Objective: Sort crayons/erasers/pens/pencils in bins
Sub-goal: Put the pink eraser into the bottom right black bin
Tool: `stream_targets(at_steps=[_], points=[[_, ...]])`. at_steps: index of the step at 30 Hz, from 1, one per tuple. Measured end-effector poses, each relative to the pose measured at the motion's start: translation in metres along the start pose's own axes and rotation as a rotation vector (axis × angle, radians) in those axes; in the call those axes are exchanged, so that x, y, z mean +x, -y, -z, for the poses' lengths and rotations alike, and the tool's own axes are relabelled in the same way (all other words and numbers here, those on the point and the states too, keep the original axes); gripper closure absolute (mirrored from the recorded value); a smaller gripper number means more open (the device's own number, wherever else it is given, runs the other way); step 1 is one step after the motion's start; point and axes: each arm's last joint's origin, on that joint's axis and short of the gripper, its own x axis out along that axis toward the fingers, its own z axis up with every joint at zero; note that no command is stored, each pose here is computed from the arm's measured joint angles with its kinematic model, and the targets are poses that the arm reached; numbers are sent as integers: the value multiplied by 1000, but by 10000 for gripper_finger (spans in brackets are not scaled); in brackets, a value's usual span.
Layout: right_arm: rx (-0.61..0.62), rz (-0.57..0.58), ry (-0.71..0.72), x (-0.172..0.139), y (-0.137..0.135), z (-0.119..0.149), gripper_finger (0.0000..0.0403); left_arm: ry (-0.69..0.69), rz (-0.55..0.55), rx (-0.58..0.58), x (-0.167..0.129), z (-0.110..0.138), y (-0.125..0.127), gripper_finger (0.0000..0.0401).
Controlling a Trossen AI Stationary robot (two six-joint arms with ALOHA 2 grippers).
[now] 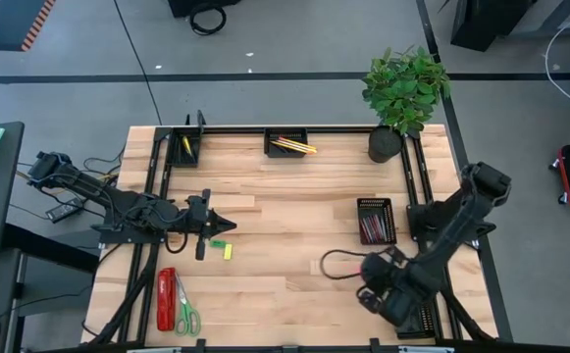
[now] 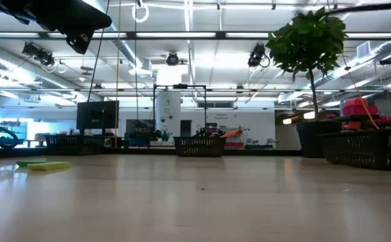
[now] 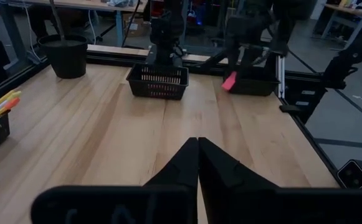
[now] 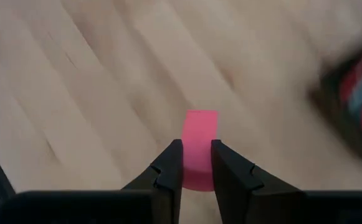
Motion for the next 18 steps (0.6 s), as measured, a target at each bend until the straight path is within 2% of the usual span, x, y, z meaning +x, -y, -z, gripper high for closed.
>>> stream_targets(at_steps=[6,18], points=[[34,53,-181,-14,8,33,325,0,0,-4,0,0,0,380],[172,66,-188,-39,23,82,325,-1,0,-5,0,0,0,384]])
